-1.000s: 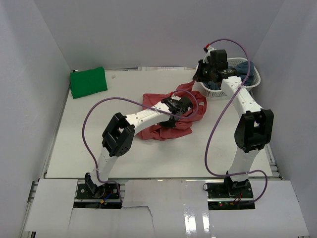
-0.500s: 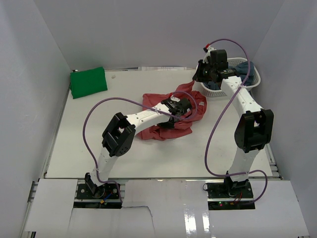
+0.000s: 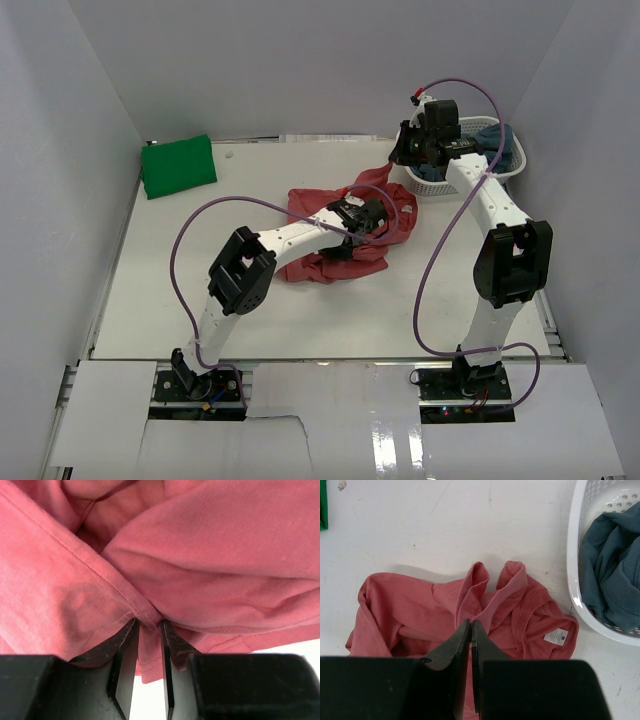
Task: Fold and stack the t-shirts
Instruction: Flatten out the tshirt
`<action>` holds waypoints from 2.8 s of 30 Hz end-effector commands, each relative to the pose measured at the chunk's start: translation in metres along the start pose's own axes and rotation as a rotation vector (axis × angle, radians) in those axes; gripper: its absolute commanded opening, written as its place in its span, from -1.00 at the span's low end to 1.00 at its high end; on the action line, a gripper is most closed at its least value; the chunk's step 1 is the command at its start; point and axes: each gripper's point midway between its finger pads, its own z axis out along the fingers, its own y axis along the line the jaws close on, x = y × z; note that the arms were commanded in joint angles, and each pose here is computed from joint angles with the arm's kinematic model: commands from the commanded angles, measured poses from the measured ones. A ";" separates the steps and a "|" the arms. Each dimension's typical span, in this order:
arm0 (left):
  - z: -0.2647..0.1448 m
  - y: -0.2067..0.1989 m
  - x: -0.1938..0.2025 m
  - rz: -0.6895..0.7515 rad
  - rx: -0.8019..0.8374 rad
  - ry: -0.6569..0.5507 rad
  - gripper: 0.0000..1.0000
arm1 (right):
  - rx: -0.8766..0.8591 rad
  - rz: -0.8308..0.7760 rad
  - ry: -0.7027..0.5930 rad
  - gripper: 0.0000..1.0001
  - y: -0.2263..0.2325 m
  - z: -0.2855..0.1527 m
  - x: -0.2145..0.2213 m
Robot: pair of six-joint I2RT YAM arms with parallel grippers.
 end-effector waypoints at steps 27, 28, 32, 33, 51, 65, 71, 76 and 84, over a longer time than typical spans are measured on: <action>0.003 0.012 -0.027 -0.062 -0.094 -0.110 -0.30 | -0.037 -0.009 0.008 -0.85 0.005 0.006 -0.001; 0.004 0.012 -0.026 -0.060 -0.096 -0.106 -0.30 | -0.039 -0.010 0.006 -0.85 0.005 0.006 -0.003; 0.009 0.010 -0.022 -0.059 -0.096 -0.102 -0.43 | -0.039 -0.010 0.006 -0.84 0.005 0.006 -0.003; 0.010 0.010 -0.022 -0.056 -0.094 -0.103 -0.68 | -0.038 -0.012 0.004 -0.85 0.005 0.006 -0.003; -0.124 0.054 -0.096 -0.203 0.378 -0.188 -1.00 | -0.062 -0.070 -0.089 -0.85 0.020 -0.026 -0.037; -0.134 0.187 -0.069 -0.320 0.472 -0.304 -1.00 | -0.090 -0.144 -0.290 -0.85 0.057 -0.145 -0.081; -0.157 0.231 -0.071 -0.361 0.469 -0.439 -1.00 | -0.075 -0.178 -0.402 -0.85 0.070 -0.212 -0.095; -0.193 0.260 -0.086 -0.404 0.447 -0.575 -1.00 | -0.071 -0.212 -0.491 -0.84 0.077 -0.252 -0.098; -0.228 0.283 -0.070 -0.523 0.395 -0.743 -1.00 | -0.084 -0.298 -0.700 -0.85 0.094 -0.341 -0.094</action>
